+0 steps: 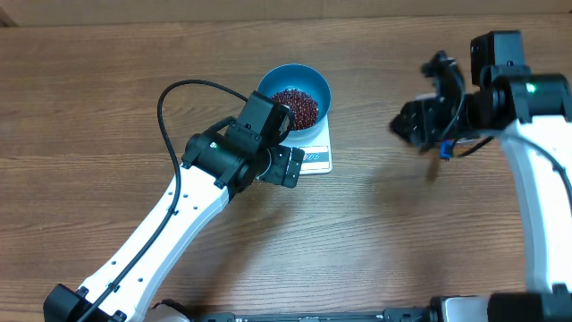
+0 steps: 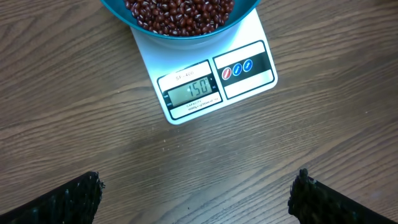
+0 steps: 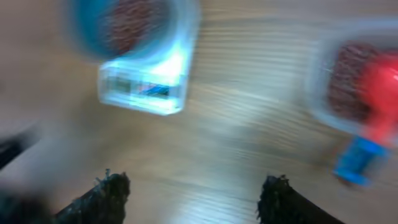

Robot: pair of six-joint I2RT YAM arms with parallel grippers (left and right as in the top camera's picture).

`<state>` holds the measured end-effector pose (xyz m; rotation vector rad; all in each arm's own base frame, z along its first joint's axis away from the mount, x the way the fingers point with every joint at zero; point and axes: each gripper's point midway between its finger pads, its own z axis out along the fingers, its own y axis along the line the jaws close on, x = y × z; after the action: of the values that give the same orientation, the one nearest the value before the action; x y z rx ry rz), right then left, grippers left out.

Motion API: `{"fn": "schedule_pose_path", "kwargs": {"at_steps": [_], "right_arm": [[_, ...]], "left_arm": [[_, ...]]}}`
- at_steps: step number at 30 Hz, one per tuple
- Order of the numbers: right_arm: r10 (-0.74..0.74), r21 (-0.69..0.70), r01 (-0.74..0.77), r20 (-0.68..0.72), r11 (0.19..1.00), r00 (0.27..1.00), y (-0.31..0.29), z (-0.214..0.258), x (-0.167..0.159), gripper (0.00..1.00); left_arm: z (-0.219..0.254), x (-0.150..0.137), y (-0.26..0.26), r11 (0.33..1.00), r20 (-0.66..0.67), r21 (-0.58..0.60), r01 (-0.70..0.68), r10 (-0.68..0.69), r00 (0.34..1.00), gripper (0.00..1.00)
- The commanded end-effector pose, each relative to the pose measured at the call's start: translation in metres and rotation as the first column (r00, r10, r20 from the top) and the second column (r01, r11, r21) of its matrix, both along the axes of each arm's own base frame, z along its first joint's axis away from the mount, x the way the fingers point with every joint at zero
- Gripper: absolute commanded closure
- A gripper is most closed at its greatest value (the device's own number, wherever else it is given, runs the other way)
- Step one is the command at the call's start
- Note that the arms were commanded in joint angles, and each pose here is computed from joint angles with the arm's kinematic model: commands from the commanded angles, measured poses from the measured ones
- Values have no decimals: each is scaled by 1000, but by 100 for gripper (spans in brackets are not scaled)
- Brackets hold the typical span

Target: Scoop item into bowl and weigh 150g on scale

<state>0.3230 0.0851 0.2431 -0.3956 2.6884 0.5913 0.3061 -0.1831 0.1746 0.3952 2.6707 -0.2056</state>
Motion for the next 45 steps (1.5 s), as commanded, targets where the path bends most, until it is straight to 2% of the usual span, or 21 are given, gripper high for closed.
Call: {"fn": "schedule_pose_path", "kwargs": {"at_steps": [1,3,4,23,38,40,45], "right_arm": [[279,143,-296,128,944,952,47,26,-18,24],[311,144,-327,120,934,943,56,24,-24,17],[322,143,-337,121,930,939,60,24,-25,0],[335,140,-350,121,926,934,64,24,-26,0],[294,-42,-292,63,956,954,36,3,-20,0],[292,-60,-288,80,956,953,34,4,-16,0],[301,-70,-293,250,954,920,41,34,-6,0]], "left_arm": [[1,0,2,1000,11,11,8,-8,1000,1],[1,0,2,1000,11,11,8,-8,1000,0],[1,0,2,1000,11,11,8,-8,1000,0],[1,0,2,1000,11,11,8,-8,1000,0],[1,0,2,1000,11,11,8,-8,1000,0],[1,0,2,1000,11,11,8,-8,1000,1],[1,0,2,1000,11,11,8,-8,1000,1]]}}
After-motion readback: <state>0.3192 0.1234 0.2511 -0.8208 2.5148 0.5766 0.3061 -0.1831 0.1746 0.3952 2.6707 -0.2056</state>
